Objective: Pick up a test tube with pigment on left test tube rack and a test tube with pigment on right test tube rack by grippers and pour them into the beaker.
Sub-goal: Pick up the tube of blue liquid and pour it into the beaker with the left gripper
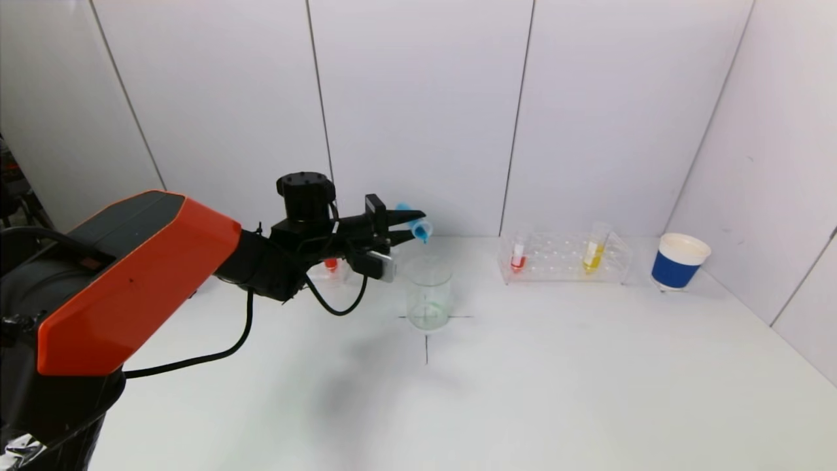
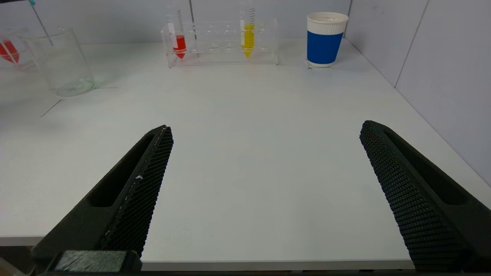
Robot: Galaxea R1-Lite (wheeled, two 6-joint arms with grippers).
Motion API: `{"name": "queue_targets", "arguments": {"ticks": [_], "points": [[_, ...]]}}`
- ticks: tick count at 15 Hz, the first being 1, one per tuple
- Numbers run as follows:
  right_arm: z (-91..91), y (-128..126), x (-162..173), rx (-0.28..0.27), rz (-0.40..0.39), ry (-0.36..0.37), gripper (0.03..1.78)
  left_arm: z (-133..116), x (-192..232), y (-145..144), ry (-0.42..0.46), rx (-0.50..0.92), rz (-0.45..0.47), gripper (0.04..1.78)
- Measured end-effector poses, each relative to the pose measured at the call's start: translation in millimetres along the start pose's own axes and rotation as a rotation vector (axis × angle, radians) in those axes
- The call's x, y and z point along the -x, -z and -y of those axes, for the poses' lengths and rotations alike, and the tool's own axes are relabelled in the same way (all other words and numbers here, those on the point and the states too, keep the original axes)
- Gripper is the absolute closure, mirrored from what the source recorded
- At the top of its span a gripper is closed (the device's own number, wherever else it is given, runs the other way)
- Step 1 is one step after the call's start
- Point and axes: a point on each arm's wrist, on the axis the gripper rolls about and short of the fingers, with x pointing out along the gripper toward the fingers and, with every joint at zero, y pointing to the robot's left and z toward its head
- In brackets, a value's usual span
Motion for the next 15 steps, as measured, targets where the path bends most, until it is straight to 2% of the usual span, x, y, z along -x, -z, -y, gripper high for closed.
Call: {"name": "queue_targets", "arguments": {"ticks": [2, 7, 15], "points": [[0.0, 0.2, 0.0, 0.000, -0.001, 0.000, 0.04, -2.1, 0.3, 0.1, -0.030, -0.044, 0.000, 1.37], [0.0, 0.2, 0.0, 0.000, -0.001, 0.000, 0.04, 1.6, -0.8, 0.5, -0.034, -0.061, -0.001, 1.37], [0.0, -0.1, 0.0, 0.000, 0.000, 0.000, 0.04, 6.5, -5.6, 1.0, -0.081, -0.170, 0.014, 1.37]]}}
